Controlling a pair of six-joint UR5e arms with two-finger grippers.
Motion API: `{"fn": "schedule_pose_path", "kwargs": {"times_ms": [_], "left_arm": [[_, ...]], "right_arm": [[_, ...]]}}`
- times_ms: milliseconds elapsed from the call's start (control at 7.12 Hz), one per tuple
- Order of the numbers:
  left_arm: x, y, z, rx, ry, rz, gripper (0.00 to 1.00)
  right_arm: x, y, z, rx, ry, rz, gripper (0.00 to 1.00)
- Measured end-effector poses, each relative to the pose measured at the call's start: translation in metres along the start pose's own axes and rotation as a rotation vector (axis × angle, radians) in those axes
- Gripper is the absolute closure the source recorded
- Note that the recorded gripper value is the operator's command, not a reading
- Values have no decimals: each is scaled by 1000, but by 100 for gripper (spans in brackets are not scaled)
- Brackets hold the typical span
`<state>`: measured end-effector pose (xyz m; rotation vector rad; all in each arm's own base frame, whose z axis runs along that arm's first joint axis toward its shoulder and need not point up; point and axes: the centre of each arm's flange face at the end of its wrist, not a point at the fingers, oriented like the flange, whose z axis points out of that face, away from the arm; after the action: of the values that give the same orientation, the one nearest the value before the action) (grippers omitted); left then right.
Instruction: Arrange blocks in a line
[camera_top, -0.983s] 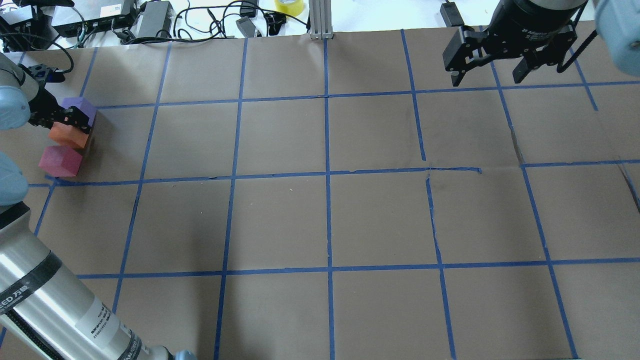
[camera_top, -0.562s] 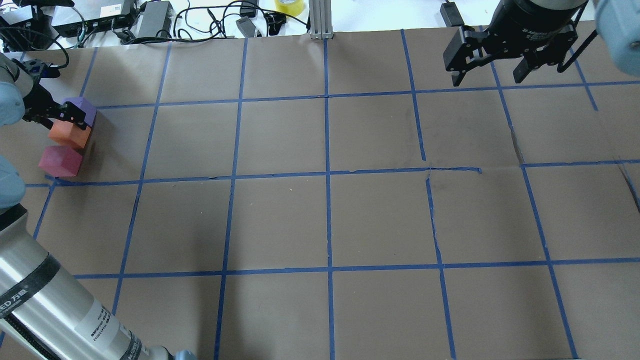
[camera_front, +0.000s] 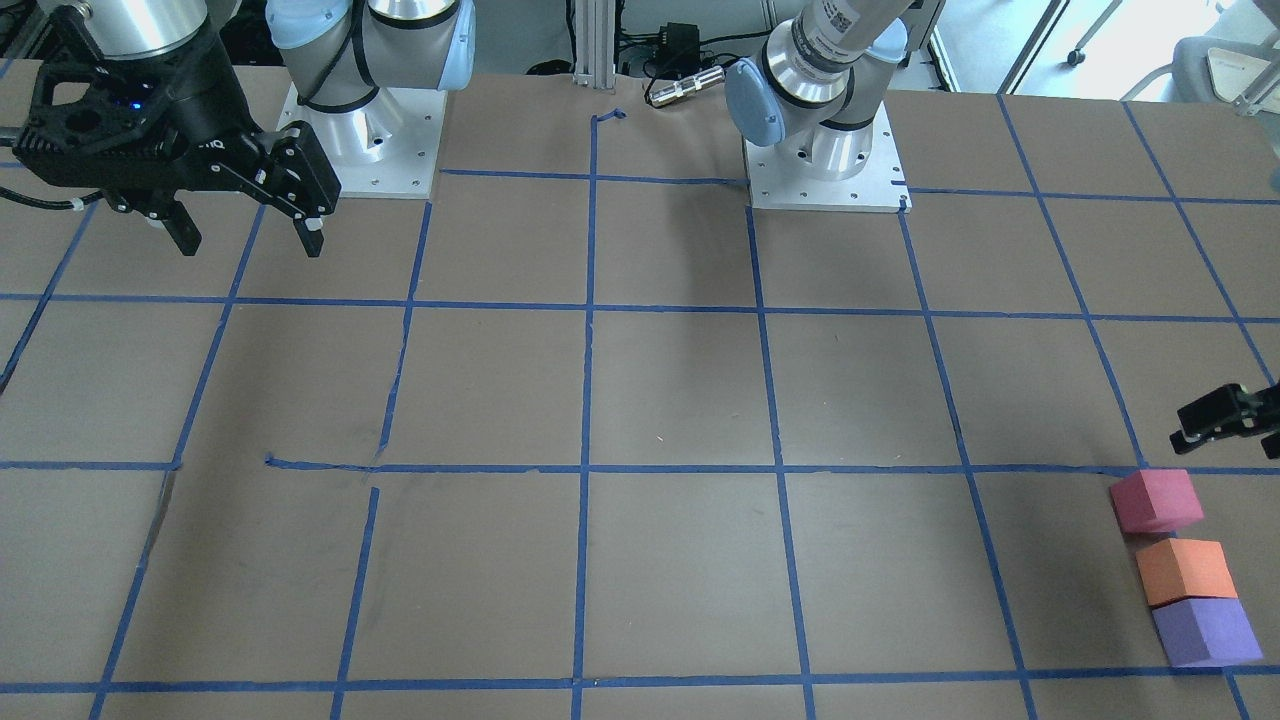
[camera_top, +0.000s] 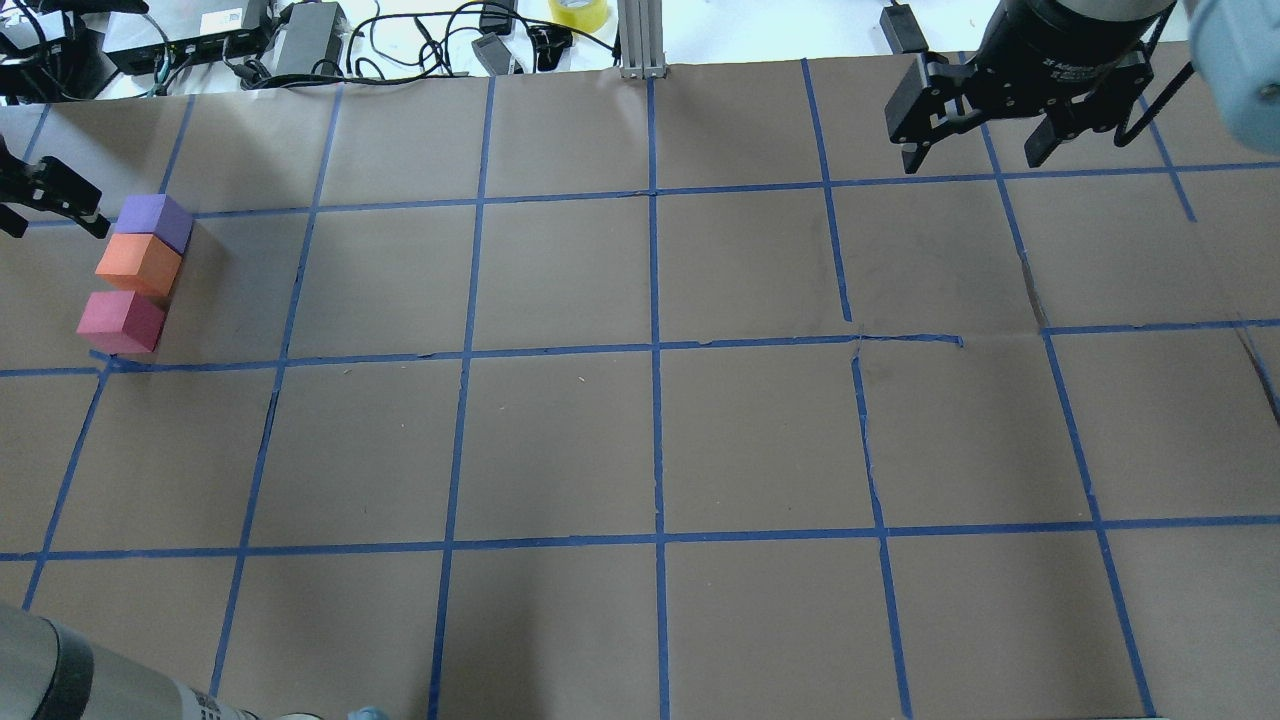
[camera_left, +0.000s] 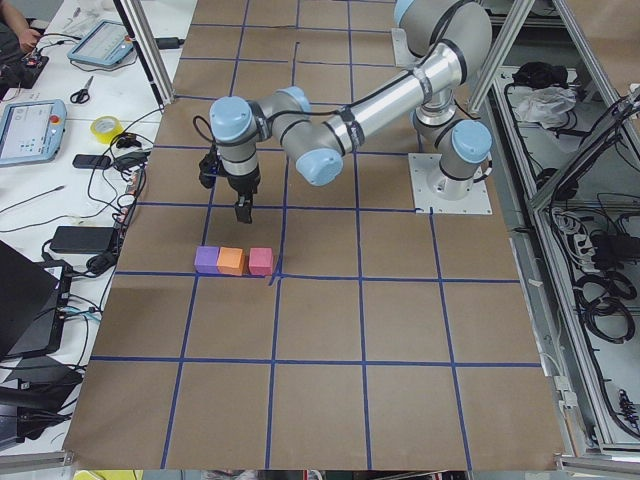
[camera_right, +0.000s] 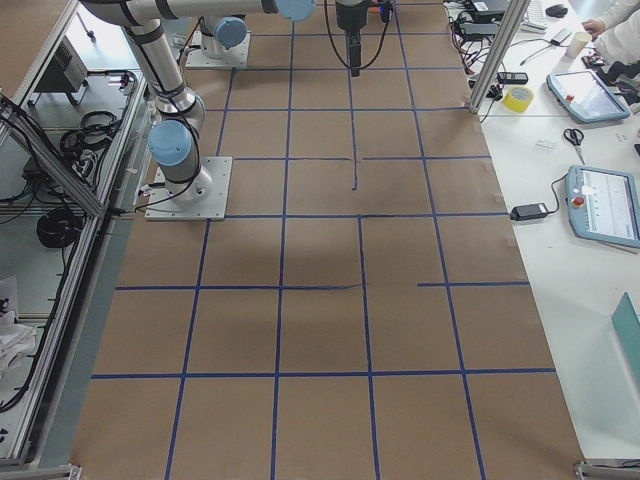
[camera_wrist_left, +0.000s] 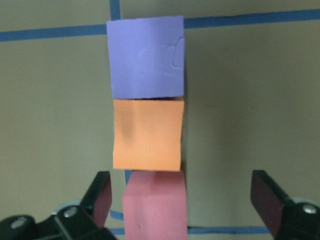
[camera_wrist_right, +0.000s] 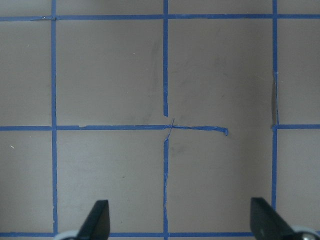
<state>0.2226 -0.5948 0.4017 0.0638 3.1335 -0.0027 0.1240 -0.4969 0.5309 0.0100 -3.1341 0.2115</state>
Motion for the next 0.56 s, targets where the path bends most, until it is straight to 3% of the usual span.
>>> {"fn": "schedule_pose_path", "kwargs": {"times_ms": [281,562], "left_arm": [[54,48,-62,-41,35,-39,0],[140,39,-83,-7,19,-146,0]], "right_arm": [[0,0,0,3,-1,1,0],[0,0,0,4,-1,0,0]]}}
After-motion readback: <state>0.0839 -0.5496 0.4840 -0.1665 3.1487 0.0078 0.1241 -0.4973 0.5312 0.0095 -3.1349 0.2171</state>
